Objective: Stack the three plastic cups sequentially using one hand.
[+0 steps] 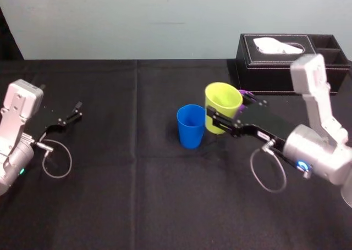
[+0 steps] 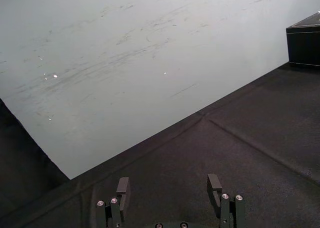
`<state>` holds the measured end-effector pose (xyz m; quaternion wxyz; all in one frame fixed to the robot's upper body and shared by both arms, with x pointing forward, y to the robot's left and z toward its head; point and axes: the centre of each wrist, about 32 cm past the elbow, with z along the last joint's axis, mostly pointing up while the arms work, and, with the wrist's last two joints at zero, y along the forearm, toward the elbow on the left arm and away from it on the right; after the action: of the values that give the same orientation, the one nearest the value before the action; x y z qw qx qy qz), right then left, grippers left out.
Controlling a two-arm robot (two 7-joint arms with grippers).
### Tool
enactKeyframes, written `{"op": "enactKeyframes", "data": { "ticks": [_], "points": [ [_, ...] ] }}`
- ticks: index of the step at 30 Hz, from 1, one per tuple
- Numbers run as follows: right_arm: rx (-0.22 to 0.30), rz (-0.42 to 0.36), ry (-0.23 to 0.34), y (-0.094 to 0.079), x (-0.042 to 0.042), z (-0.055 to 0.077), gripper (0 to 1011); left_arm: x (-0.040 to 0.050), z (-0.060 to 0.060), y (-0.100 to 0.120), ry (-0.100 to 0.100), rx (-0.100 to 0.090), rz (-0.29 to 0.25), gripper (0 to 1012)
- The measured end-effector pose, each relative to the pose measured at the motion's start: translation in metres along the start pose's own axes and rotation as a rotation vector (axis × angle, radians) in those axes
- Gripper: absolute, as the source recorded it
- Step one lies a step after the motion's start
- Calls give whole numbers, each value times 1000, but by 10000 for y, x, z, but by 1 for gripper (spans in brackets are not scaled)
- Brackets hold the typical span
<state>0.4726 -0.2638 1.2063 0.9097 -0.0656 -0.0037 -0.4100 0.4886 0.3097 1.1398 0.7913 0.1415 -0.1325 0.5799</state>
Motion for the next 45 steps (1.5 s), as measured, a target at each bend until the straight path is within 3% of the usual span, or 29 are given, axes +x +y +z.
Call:
{"op": "enactKeyframes", "data": {
  "ticks": [10,20,45],
  "points": [
    [-9,24,7,329,77,135,735,0,0,0,0,0,0,1012],
    [-9,35,4,515,100,164,735,0,0,0,0,0,0,1011],
    [-17,61,5,607,75,107,735,0,0,0,0,0,0,1011]
  ]
}}
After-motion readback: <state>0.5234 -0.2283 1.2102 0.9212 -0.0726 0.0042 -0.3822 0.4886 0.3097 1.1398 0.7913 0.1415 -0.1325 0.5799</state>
